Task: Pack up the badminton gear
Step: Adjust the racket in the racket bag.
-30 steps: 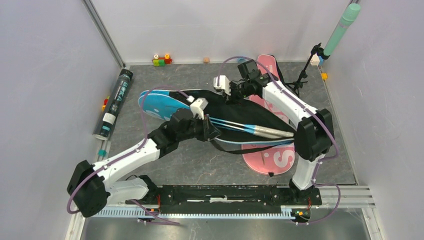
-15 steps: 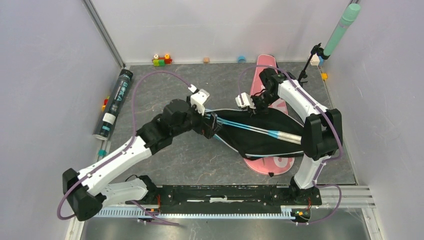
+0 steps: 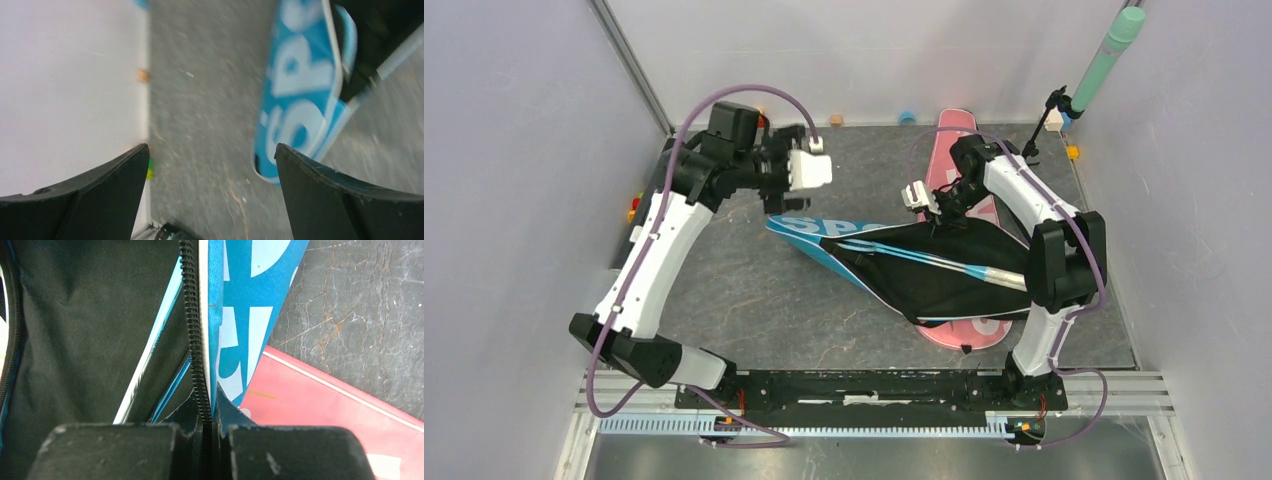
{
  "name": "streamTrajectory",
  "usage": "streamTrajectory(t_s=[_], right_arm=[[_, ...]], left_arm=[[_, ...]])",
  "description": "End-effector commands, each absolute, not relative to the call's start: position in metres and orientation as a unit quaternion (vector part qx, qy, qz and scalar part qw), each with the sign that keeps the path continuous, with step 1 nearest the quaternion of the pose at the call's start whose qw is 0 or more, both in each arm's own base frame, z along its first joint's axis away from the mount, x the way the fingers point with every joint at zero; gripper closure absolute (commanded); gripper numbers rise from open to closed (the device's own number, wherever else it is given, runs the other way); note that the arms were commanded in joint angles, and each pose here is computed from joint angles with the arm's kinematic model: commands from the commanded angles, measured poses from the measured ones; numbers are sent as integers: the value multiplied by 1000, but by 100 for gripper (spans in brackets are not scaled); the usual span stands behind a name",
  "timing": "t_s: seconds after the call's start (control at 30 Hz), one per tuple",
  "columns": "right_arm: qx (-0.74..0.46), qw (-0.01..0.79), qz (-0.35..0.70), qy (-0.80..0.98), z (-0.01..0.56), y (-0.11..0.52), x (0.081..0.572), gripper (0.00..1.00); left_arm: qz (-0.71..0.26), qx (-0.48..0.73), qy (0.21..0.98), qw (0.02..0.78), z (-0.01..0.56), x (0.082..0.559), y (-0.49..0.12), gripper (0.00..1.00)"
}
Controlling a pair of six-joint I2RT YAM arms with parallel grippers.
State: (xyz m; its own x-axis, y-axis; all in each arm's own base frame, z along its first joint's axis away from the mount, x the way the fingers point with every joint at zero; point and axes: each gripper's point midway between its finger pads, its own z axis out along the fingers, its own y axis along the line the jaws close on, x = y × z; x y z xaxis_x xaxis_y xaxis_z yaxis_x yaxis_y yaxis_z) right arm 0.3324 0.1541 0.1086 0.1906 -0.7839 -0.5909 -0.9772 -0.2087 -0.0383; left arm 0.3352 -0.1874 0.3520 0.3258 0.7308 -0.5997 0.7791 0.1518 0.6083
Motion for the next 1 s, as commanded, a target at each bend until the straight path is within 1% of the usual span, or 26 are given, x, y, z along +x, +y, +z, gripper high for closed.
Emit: streamTrajectory(t_s=[0.0, 0.07, 0.13, 0.23, 0.37, 0.43, 0.57, 0.6, 0.67, 0.7, 0.73, 0.77, 0.8, 0.87, 0.97], right_arm=[[-718, 193, 240, 623, 113, 149, 329, 100], [-714, 190, 243, 629, 113, 148, 327, 100], [-710, 185, 249, 632, 111, 148, 324, 100], [-705, 177, 256, 637, 105, 148, 320, 100], [-692, 168, 259, 652, 102, 149, 325, 100], [-689, 170, 262, 654, 103, 150, 326, 100], [-683, 181, 260, 658, 107, 152, 327, 100], [-681, 188, 254, 660, 109, 152, 329, 100], [-672, 206, 240, 670, 112, 152, 334, 100], [-668, 219, 232, 672, 113, 153, 336, 100], [-661, 228, 227, 677, 114, 154, 338, 95], [-646, 247, 215, 690, 119, 154, 344, 80], [-632, 258, 203, 702, 119, 153, 348, 69], [-589, 301, 167, 731, 131, 150, 364, 53], [-485, 377, 117, 780, 156, 145, 383, 39]], left_arm=[[-57, 792, 532, 294, 268, 279, -143, 0], [-69, 801, 532, 265, 250, 271, -131, 0], [-72, 794, 541, 267, 235, 274, -131, 0], [-71, 786, 538, 297, 212, 286, -141, 0], [-59, 778, 524, 342, 191, 299, -151, 5], [-61, 771, 520, 363, 184, 302, -157, 13], [-50, 731, 534, 422, 192, 321, -167, 42], [-46, 722, 539, 431, 192, 325, -168, 47], [-32, 712, 538, 451, 193, 334, -170, 55], [-25, 706, 542, 455, 191, 338, -169, 62], [-22, 701, 545, 459, 190, 342, -169, 70], [-21, 700, 549, 456, 189, 342, -168, 81], [-22, 697, 555, 454, 189, 341, -167, 96], [-22, 688, 566, 455, 193, 338, -164, 98], [-19, 685, 567, 457, 195, 333, -161, 98]])
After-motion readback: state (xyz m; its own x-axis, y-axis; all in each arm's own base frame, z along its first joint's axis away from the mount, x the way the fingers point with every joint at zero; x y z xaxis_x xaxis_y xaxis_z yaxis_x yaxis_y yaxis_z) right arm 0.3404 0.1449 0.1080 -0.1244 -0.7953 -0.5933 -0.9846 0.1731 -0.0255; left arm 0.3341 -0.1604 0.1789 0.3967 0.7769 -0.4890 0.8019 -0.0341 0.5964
